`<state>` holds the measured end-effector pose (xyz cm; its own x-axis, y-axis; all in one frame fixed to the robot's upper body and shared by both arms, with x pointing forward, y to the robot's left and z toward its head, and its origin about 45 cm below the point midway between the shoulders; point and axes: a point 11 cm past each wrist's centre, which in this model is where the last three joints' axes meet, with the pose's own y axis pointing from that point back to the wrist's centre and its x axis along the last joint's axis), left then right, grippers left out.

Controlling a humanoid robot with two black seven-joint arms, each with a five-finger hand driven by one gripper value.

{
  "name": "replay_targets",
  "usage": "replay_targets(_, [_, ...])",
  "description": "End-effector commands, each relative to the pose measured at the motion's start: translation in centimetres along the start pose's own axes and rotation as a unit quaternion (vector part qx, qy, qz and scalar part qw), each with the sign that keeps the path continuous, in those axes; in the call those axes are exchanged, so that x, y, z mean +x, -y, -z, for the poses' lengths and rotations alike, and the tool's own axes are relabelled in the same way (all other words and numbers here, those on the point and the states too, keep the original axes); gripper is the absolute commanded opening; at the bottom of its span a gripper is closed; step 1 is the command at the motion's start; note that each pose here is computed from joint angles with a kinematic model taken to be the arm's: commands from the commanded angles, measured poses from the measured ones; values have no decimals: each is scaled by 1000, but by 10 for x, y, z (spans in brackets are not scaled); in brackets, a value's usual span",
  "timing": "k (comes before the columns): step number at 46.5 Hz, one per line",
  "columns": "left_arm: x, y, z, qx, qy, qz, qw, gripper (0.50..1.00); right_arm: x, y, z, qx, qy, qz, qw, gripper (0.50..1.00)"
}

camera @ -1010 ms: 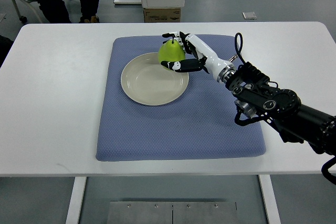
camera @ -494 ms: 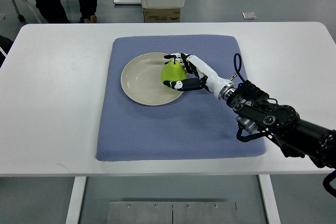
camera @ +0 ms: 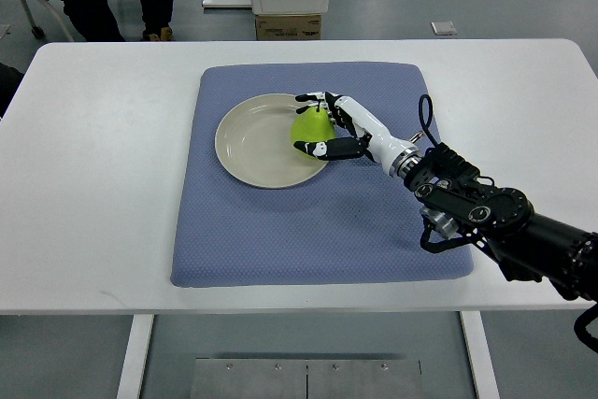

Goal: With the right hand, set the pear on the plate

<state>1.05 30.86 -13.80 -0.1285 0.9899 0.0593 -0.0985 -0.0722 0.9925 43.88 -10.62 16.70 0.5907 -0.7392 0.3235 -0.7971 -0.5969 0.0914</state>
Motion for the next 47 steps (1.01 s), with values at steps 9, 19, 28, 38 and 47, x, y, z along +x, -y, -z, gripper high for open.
replay_targets(9, [0,0,0,0,0,0,1000,1000,2,2,3,3,-4,0,1000,998])
replay_targets(19, [0,0,0,0,0,0,1000,1000,4,4,8,7,-5,-1,1000,998])
replay_targets(28, [0,0,0,0,0,0,1000,1000,-8,8,21,24,13,14,1000,998])
replay_targets(38, [0,0,0,0,0,-1,1000,1000,3,-1,20,25,14,15,999,998])
replay_targets(47, [0,0,0,0,0,0,1000,1000,34,-16,10,13,5,-10,1000,998])
